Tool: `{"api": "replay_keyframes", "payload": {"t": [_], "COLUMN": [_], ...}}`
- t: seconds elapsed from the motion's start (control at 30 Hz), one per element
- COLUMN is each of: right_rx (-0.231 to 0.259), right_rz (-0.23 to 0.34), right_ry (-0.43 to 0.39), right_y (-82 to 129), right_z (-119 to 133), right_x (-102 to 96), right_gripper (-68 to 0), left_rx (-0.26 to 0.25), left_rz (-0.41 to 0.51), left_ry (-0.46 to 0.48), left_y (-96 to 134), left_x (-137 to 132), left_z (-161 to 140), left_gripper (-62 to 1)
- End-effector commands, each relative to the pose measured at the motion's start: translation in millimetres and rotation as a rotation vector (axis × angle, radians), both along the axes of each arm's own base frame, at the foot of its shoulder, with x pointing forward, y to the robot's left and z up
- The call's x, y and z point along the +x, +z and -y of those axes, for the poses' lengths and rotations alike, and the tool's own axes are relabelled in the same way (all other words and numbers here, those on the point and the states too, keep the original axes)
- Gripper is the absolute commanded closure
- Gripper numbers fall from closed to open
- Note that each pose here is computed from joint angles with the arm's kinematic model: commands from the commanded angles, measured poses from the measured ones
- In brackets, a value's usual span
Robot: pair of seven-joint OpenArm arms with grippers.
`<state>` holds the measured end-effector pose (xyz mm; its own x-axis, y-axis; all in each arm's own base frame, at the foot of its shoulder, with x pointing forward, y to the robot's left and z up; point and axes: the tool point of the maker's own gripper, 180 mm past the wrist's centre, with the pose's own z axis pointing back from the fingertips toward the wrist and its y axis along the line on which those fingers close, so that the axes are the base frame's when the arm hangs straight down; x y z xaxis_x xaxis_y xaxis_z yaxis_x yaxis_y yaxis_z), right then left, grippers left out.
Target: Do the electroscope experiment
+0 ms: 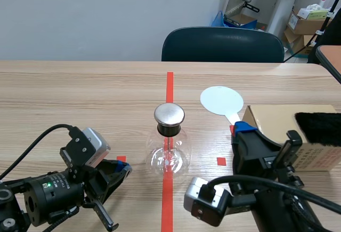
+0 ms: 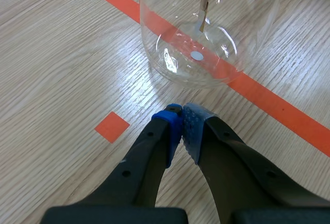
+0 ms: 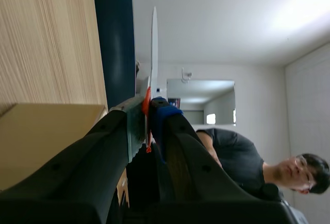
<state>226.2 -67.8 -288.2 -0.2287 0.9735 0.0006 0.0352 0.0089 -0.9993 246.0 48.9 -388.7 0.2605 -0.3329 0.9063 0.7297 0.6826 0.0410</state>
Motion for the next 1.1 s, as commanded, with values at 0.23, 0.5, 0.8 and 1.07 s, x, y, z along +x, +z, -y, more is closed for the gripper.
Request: {"api": "replay_keyframes", "payload": {"t": [0.23,0.5,0.8,1.07], "right_rx": [0.015,0.017,0.018,0.01], "right_rz": [0.027,0.026,0.026,0.03], "right_ry": [-0.163,-0.22,-0.234,-0.132], "right_y": [7.3,7.2,7.2,7.7], "right_z": [30.4,40.6,43.1,24.7], "right_x": [7.7,8.1,8.1,7.2], "right_gripper": [-0.8,-0.8,-0.8,-0.8], "left_rx": [-0.032,-0.032,-0.032,-0.032], "left_rz": [0.02,0.02,0.017,0.017], "left_ry": [-0.008,-0.008,-0.008,-0.008], "left_y": [9.3,9.3,8.7,8.7], "left_x": [2.2,2.2,1.3,1.3], "left_z": [7.6,7.6,7.6,7.6], "left_gripper": [-2.5,-2.5,-2.5,-2.5]}}
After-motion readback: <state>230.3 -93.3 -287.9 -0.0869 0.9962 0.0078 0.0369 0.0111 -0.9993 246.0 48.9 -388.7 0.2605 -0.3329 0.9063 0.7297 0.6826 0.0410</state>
